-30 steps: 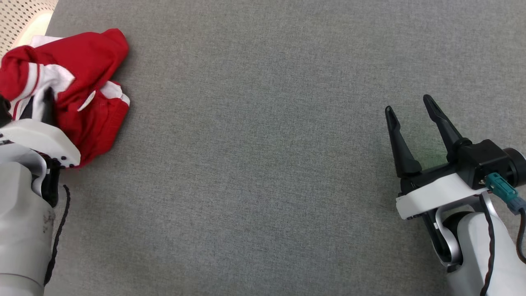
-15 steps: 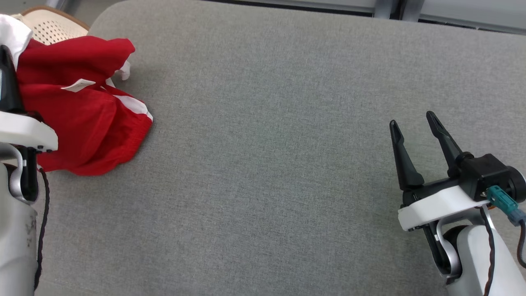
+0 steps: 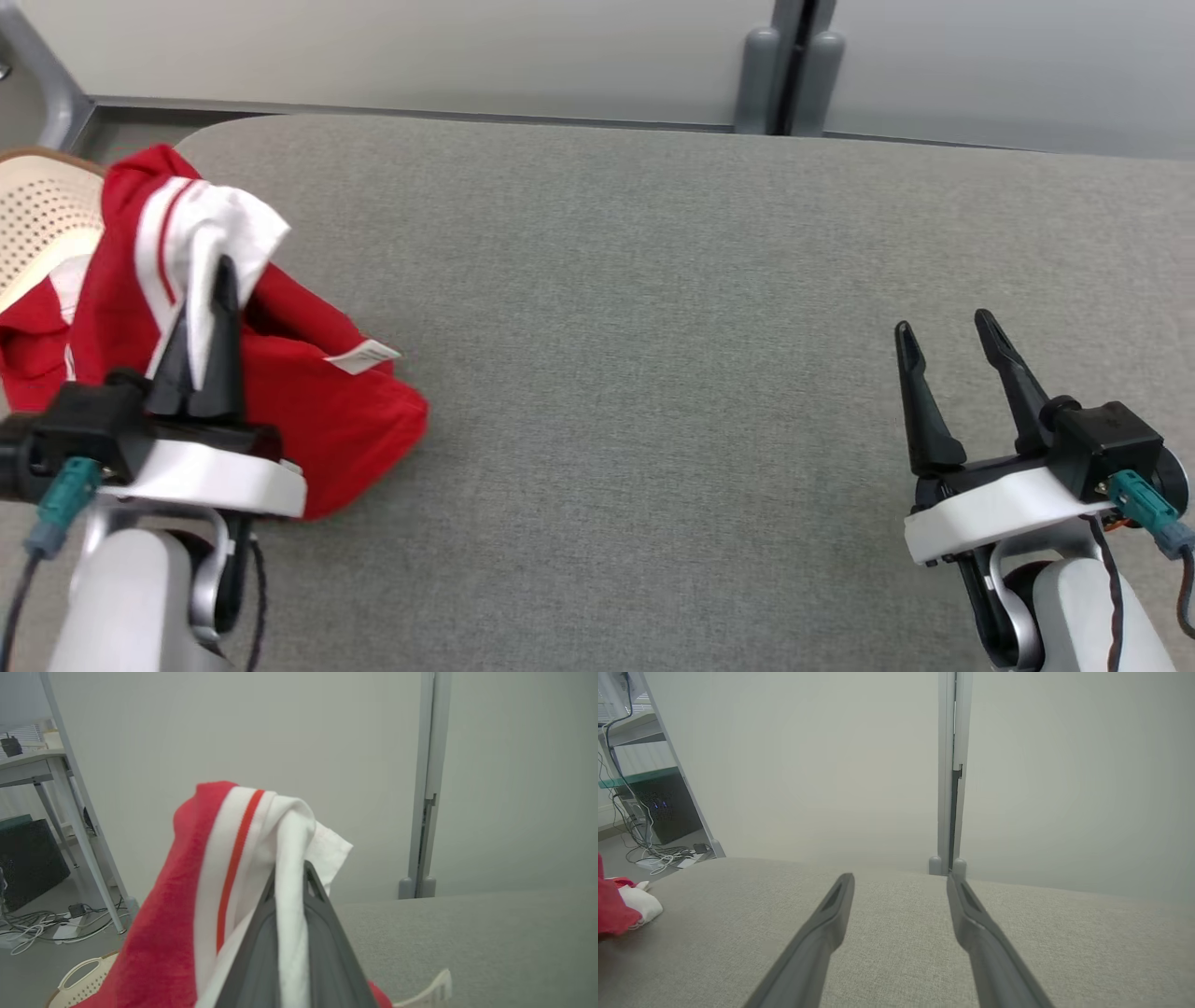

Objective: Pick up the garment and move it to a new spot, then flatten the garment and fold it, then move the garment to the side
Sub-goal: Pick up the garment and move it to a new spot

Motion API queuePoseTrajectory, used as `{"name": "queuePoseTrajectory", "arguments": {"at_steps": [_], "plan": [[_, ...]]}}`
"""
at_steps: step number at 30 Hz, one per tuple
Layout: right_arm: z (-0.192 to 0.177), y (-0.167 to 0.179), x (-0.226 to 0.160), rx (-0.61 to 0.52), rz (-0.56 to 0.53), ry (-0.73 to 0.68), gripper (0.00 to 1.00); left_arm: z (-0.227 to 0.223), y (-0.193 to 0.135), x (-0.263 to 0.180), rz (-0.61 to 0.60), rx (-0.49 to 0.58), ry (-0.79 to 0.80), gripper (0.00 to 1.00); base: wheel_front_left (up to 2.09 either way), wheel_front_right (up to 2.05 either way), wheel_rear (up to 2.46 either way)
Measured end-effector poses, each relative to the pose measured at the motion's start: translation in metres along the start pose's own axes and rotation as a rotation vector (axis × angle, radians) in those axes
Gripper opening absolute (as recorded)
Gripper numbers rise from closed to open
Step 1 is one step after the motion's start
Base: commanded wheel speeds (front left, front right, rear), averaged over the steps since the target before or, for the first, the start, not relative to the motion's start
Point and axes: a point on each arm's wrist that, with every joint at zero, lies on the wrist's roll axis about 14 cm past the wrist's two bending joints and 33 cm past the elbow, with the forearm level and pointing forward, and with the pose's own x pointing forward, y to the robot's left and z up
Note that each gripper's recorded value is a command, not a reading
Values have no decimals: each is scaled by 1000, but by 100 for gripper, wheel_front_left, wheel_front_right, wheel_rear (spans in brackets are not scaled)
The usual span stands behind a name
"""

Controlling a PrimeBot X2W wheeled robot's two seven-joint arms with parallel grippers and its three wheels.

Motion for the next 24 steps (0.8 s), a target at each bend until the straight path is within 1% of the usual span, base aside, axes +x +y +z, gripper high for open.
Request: {"name": "queuePoseTrajectory", "arguments": {"at_steps": [5,6,8,12,17,19,22,24], "plan": [[4,-20,-13,6,-66,-10,100,-1,-76,5,-194,-72,22,0,0,0,0],[4,-20,-13,6,-66,-10,100,-1,-76,5,-194,-72,22,0,0,0,0],[3,-28,-18,5,-91,-9,100,-5,-110,7,-288,-97,39,0,0,0,0],[4,-52,-28,4,-161,-14,100,-5,-190,12,-512,-153,46,0,0,0,0],[-4,-79,-42,13,-243,-5,100,-12,-282,7,-782,-171,63,0,0,0,0],[-10,-91,-50,30,-283,4,100,-16,-317,-2,-895,-173,71,0,0,0,0],[-19,-108,-64,47,-345,14,100,-29,-360,-22,-1056,-170,109,0,0,0,0],[-27,-119,-74,60,-387,29,100,-42,-380,-36,-1143,-176,147,0,0,0,0]]}}
